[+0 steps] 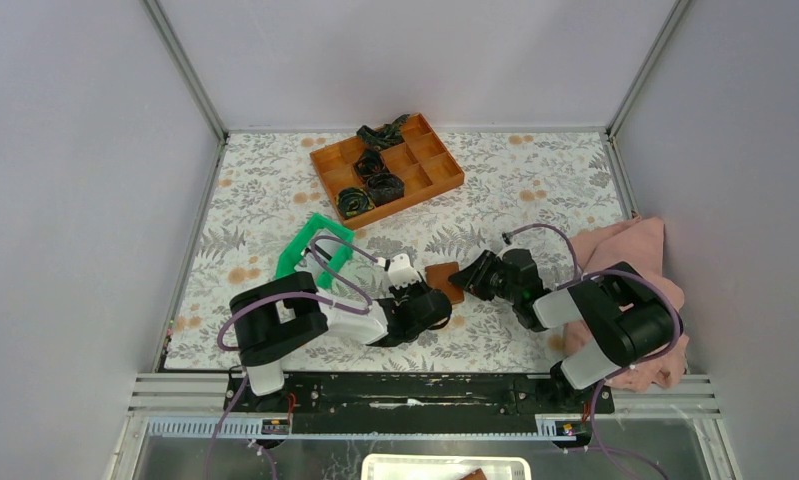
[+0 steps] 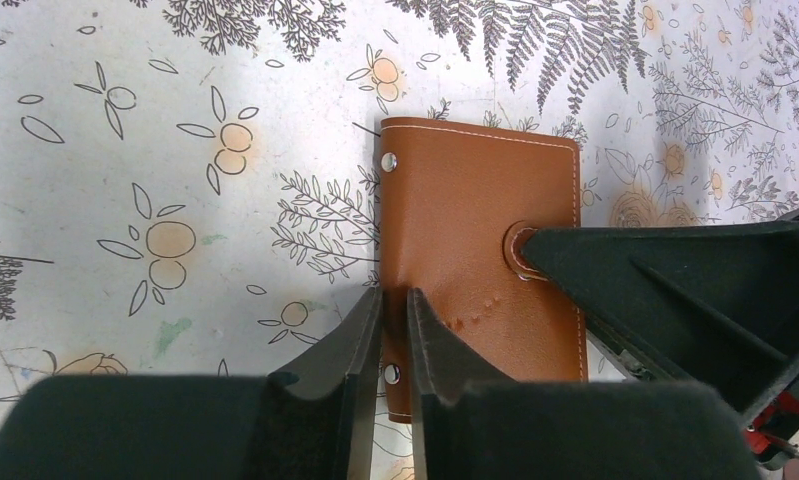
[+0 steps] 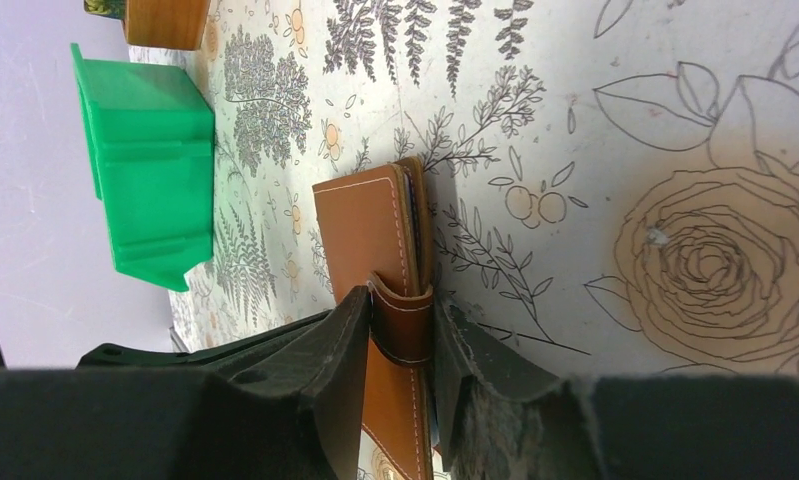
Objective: Put the credit cards into the card holder
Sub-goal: Close the card holder at the center of the board.
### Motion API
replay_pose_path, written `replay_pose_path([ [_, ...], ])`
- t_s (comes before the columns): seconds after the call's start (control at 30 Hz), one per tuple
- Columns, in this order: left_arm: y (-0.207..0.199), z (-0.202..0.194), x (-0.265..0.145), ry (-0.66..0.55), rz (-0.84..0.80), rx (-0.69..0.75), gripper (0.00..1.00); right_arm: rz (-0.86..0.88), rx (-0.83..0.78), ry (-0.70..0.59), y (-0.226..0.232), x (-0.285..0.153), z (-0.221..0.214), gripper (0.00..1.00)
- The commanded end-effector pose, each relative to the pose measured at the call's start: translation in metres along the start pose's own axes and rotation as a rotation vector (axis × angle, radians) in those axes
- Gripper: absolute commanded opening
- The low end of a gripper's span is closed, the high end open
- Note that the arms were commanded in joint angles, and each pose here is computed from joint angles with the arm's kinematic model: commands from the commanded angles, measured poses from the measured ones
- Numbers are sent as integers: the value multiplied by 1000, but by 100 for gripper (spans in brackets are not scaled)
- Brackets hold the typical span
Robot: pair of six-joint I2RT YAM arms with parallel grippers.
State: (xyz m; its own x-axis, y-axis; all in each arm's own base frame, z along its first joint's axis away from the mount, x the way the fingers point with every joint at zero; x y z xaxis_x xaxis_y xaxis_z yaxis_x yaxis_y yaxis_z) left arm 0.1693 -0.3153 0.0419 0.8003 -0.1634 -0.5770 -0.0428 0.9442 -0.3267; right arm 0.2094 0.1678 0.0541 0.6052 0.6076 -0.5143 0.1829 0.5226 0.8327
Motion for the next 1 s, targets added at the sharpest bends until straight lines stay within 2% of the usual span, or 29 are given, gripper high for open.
replay_pose_path([
  [0.0, 113, -83, -17, 467, 307, 376, 19, -186, 15, 295, -28, -13, -58, 35],
  [0.13, 112, -83, -16, 466, 304, 373, 19, -196, -4, 299, -27, -12, -61, 38],
  [0.27, 113, -82, -17, 463, 303, 372, 19, -212, -11, 298, -29, -11, -62, 36],
  [0.67, 113, -84, -16, 465, 299, 367, 18, -223, 4, 309, -38, -11, -68, 17],
  [0.87, 112, -85, -15, 466, 298, 361, 17, -241, 10, 318, -46, -11, -73, 0],
  [0.97, 112, -85, -15, 465, 296, 356, 17, -257, 12, 323, -54, -10, -77, 0],
])
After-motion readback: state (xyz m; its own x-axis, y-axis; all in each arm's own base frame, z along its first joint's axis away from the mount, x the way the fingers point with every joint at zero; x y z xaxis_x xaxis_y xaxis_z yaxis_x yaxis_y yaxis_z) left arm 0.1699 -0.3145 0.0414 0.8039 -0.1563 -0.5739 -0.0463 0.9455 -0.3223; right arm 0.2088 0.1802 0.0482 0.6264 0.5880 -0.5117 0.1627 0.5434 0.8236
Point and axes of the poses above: each gripper's point midway between its finger pads, its own x axis out along the fingers, its own y axis along the line the jaws close on, z = x × y, the point moved 8 cm from there along -x, back along the fingers, and after that the axes turned 9 degrees about x, right-handed, at the moved point
